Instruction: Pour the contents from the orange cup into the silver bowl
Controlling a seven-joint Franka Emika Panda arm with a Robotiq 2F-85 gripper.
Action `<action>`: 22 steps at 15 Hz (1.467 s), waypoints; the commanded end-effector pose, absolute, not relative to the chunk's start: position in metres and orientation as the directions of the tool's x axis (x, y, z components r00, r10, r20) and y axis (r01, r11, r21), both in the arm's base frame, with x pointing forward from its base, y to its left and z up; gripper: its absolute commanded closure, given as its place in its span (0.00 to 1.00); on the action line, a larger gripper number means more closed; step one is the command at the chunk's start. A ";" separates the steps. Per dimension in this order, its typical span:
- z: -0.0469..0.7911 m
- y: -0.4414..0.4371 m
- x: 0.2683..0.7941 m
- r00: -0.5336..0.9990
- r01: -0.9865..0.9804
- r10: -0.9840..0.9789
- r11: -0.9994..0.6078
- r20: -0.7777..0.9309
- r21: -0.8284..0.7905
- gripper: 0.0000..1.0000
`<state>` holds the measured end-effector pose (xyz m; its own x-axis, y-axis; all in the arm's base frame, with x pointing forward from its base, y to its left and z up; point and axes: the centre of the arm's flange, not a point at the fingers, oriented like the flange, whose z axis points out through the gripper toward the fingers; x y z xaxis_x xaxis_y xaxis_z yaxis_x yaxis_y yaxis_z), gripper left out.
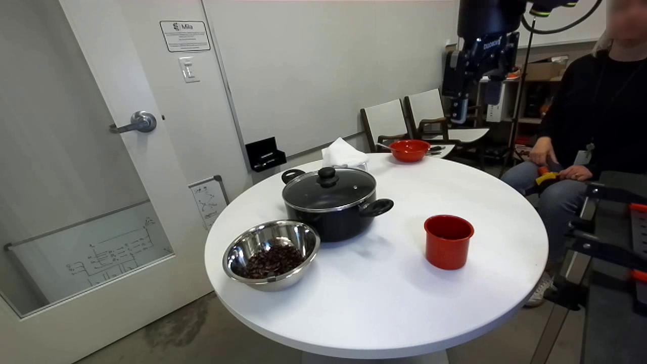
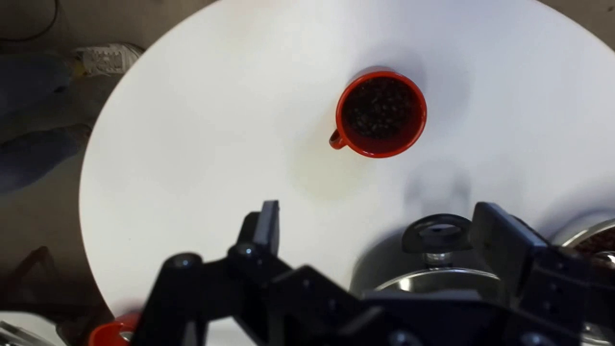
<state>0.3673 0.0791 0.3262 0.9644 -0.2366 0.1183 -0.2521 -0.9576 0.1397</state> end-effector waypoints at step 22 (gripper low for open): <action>0.226 -0.007 0.427 0.939 -0.332 -0.329 -0.943 -0.101 -0.018 0.00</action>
